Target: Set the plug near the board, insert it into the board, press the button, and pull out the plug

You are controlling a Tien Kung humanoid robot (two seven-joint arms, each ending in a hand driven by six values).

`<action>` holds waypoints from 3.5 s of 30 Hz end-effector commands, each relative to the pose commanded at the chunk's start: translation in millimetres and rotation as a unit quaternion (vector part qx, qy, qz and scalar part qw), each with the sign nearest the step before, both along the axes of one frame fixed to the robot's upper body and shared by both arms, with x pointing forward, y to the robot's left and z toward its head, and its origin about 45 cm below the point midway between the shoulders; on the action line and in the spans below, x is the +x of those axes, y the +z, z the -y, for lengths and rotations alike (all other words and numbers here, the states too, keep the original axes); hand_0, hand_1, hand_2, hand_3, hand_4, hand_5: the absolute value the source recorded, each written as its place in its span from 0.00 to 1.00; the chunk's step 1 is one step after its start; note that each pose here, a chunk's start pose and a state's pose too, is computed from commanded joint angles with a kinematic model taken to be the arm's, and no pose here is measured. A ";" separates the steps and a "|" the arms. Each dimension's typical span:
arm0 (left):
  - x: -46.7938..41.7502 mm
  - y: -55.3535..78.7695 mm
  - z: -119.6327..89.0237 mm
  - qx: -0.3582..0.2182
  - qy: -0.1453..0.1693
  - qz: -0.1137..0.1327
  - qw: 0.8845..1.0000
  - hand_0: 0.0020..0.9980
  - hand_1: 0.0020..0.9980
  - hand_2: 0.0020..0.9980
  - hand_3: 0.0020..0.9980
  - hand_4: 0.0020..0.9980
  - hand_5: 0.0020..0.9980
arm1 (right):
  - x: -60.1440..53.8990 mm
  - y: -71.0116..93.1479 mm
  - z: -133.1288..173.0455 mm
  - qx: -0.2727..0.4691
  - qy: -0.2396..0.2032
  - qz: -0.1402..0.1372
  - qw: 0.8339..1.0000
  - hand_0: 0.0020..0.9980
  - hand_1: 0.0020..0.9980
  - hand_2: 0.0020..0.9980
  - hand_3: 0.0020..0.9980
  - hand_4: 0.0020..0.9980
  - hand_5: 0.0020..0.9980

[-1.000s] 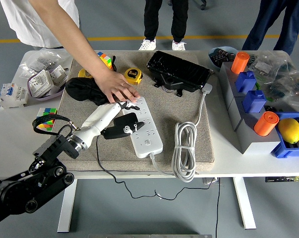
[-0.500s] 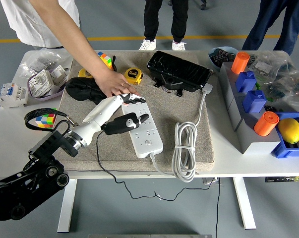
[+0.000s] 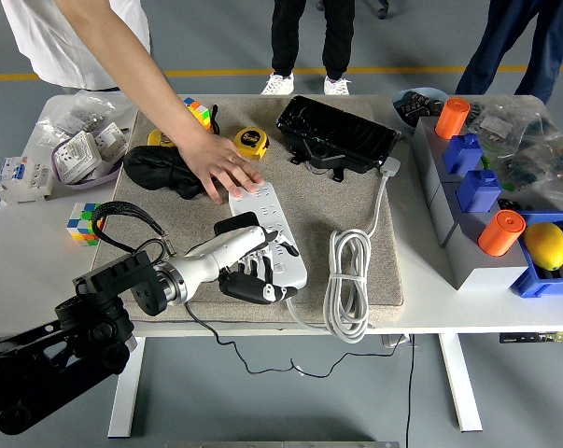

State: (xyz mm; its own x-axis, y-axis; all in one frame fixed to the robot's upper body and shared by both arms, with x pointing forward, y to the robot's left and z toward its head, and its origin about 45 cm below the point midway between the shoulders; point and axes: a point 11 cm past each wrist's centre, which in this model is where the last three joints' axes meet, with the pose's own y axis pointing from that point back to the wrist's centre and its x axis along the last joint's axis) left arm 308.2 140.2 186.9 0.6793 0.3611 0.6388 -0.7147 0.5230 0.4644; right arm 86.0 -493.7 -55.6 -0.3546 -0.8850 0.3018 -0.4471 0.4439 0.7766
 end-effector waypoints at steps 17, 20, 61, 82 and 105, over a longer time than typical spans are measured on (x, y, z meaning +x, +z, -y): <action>-3.4 -16.2 6.0 0.059 -0.017 -0.040 0.997 0.05 0.12 0.19 0.97 0.76 0.00 | -0.5 1.7 3.2 -0.003 0.004 -0.002 1.000 0.61 0.61 0.57 0.54 0.66 0.17; -1.1 -20.9 5.6 0.068 -0.015 -0.043 0.997 0.05 0.12 0.19 0.96 0.75 0.00 | -1.2 1.6 3.3 -0.003 0.005 -0.003 1.000 0.61 0.61 0.57 0.54 0.66 0.17; 3.1 -35.8 -9.7 0.100 0.000 -0.061 0.993 0.05 0.12 0.18 0.92 0.77 0.00 | -1.6 0.5 1.4 -0.001 -0.001 0.000 1.000 0.61 0.61 0.57 0.54 0.67 0.17; 1.5 -41.6 -9.3 0.100 -0.001 -0.071 0.992 0.05 0.12 0.18 0.91 0.78 0.00 | -1.7 0.3 0.8 0.000 -0.002 0.001 1.000 0.61 0.61 0.57 0.54 0.67 0.17; 16.5 -16.4 -9.9 0.030 0.017 -0.022 0.999 0.06 0.12 0.20 0.89 0.59 0.00 | -3.3 -0.5 0.0 0.002 -0.004 0.000 1.000 0.61 0.61 0.57 0.54 0.67 0.17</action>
